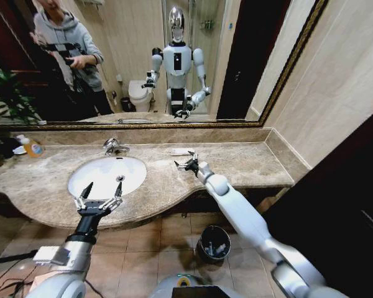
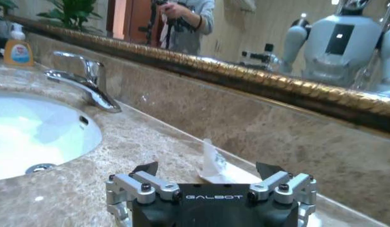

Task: Pick up the trash from the sink and place it in the trash bin.

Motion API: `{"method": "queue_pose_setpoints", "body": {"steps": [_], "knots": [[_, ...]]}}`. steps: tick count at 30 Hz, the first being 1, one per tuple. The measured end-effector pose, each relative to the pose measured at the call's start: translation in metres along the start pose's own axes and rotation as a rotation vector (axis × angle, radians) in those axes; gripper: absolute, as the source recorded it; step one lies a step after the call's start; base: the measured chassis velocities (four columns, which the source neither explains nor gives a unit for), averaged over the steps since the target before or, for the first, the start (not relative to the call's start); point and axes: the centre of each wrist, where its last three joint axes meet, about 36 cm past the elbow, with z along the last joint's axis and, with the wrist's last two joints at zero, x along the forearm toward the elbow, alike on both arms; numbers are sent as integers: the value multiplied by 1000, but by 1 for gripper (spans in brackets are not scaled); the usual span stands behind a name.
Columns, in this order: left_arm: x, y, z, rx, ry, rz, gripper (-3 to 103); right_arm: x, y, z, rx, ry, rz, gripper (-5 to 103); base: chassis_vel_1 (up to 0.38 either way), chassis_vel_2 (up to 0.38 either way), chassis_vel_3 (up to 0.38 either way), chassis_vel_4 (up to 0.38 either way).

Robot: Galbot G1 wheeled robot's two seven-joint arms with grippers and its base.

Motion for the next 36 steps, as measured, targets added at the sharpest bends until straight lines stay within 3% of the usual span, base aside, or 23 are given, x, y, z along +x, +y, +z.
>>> {"method": "queue_pose_setpoints", "body": {"steps": [11, 16, 19, 24, 26, 28, 29, 31, 34, 36], "knots": [[0, 0, 0, 0, 0, 0, 100, -59, 1, -22, 1, 32, 11, 100, 0, 0, 0, 0], [0, 0, 0, 0, 0, 0, 100, -76, -20, -12, 11, 85, 37, 100, 0, 0, 0, 0], [0, 0, 0, 0, 0, 0, 100, -61, -46, 9, 2, 135, 89, 100, 0, 0, 0, 0], [0, 0, 0, 0, 0, 0, 100, -58, -58, 18, -18, 171, 100, 102, 0, 0, 0, 0], [0, 0, 0, 0, 0, 0, 100, -59, -61, 19, -21, 173, 95, 94, 0, 0, 0, 0], [0, 0, 0, 0, 0, 0, 100, -59, -61, 19, -21, 172, 93, 94, 0, 0, 0, 0], [0, 0, 0, 0, 0, 0, 100, -60, -61, 19, -23, 170, 81, 78, 0, 0, 0, 0], [0, 0, 0, 0, 0, 0, 100, -60, -60, 18, -24, 167, 78, 73, 0, 0, 0, 0], [0, 0, 0, 0, 0, 0, 100, -59, -59, 17, -30, 160, 74, 56, 0, 0, 0, 0], [0, 0, 0, 0, 0, 0, 100, -59, -59, 16, -33, 157, 74, 56, 0, 0, 0, 0]]}}
